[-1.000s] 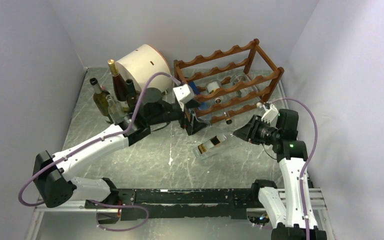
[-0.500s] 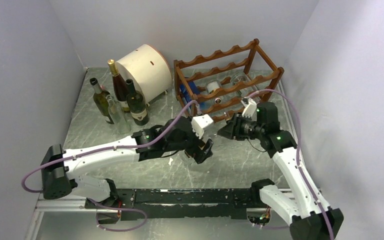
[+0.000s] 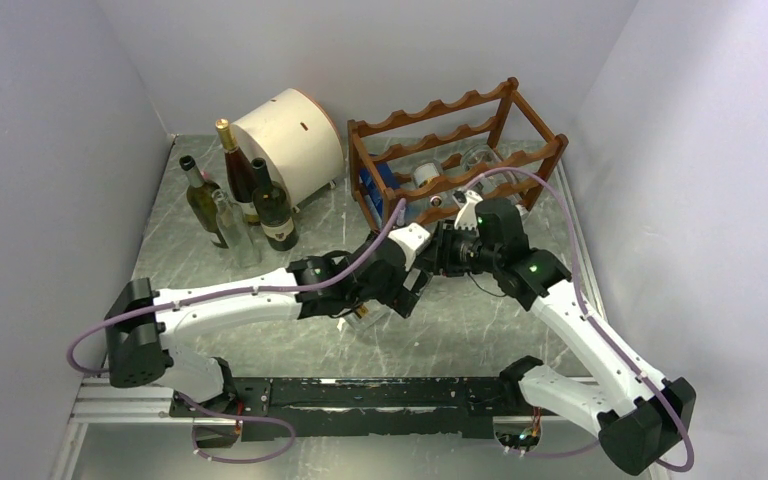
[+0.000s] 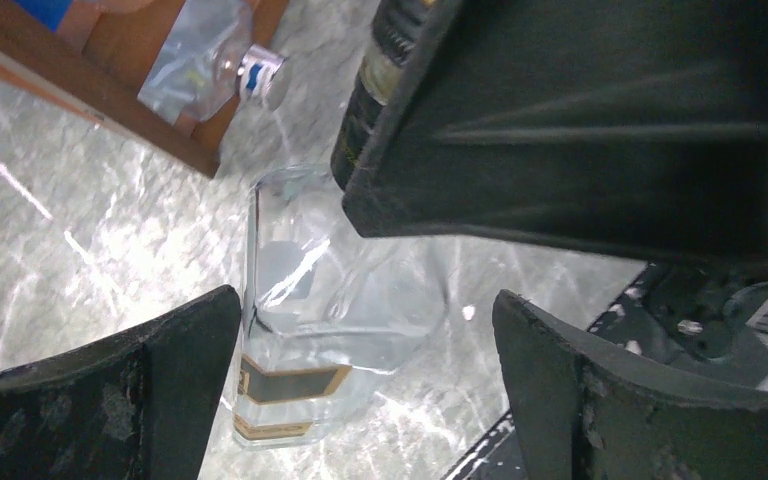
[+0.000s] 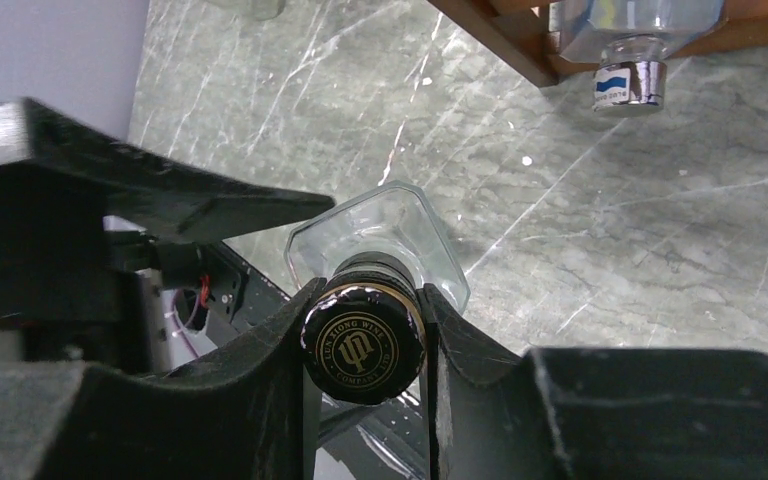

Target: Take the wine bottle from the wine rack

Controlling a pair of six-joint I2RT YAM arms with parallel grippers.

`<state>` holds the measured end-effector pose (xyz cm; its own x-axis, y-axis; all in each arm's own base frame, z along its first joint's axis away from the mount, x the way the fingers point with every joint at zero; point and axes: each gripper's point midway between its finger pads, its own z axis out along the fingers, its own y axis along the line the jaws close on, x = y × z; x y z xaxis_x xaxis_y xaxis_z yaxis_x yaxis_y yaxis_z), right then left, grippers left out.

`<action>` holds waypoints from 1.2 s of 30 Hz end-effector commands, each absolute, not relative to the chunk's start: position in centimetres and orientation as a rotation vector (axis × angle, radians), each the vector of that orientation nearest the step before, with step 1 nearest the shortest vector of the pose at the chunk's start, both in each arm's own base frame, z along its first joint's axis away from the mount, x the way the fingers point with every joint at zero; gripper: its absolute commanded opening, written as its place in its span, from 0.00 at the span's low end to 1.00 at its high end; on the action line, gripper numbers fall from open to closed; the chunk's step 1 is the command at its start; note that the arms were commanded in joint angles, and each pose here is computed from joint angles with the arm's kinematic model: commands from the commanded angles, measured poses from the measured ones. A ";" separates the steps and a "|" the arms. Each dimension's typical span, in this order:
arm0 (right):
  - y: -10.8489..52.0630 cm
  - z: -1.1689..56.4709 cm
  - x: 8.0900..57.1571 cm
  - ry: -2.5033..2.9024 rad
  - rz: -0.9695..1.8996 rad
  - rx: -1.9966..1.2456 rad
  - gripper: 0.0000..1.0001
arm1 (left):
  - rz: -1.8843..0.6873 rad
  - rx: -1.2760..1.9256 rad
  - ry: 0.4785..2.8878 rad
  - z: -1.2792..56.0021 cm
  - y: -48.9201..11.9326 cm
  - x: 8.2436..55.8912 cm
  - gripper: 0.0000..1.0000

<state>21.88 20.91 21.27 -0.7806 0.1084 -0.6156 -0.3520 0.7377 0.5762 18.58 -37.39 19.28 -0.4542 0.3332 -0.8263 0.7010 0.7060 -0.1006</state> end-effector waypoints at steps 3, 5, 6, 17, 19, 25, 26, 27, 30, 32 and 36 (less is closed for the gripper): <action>22.3 24.9 23.0 2.157 0.963 -0.162 0.00 | -0.323 0.761 2.168 16.3 -35.8 19.9 0.99; 22.5 24.9 22.9 2.159 0.965 -0.160 0.00 | -0.310 0.714 2.185 16.1 -35.8 20.1 0.97; 22.7 24.9 22.9 2.160 0.967 -0.162 0.00 | -0.304 0.714 2.182 16.0 -35.7 20.2 0.95; 23.3 26.6 22.4 2.084 0.985 -0.225 0.30 | -0.365 0.659 2.021 20.1 -33.3 20.5 0.08; 23.2 27.2 22.4 2.065 0.984 -0.231 0.44 | -0.411 0.640 1.964 21.4 -32.8 20.3 0.07; 22.5 30.1 22.7 1.980 0.952 -0.231 0.80 | -0.492 0.567 1.845 22.8 -30.9 20.1 0.07; 22.3 30.8 22.8 1.959 0.946 -0.229 0.83 | -0.494 0.547 1.831 23.0 -30.5 20.3 0.07; 22.1 31.3 22.7 1.940 0.939 -0.228 0.86 | -0.497 0.522 1.817 23.3 -30.0 20.5 0.07; 21.5 32.5 22.5 1.894 0.923 -0.225 0.93 | -0.491 0.458 1.788 23.7 -28.7 21.1 0.07; 21.4 32.5 22.3 1.884 0.925 -0.236 0.95 | -0.487 0.391 1.761 24.3 -27.5 21.7 0.07; 21.9 31.6 22.0 1.897 0.950 -0.274 0.96 | -0.469 0.261 1.658 26.1 -24.7 23.6 0.07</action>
<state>21.81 21.73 31.53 -0.5357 0.2134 -0.8170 -0.5209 0.6780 0.5187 20.35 -26.15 18.26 -0.3384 0.1943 -0.9207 0.5373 0.8432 -0.0195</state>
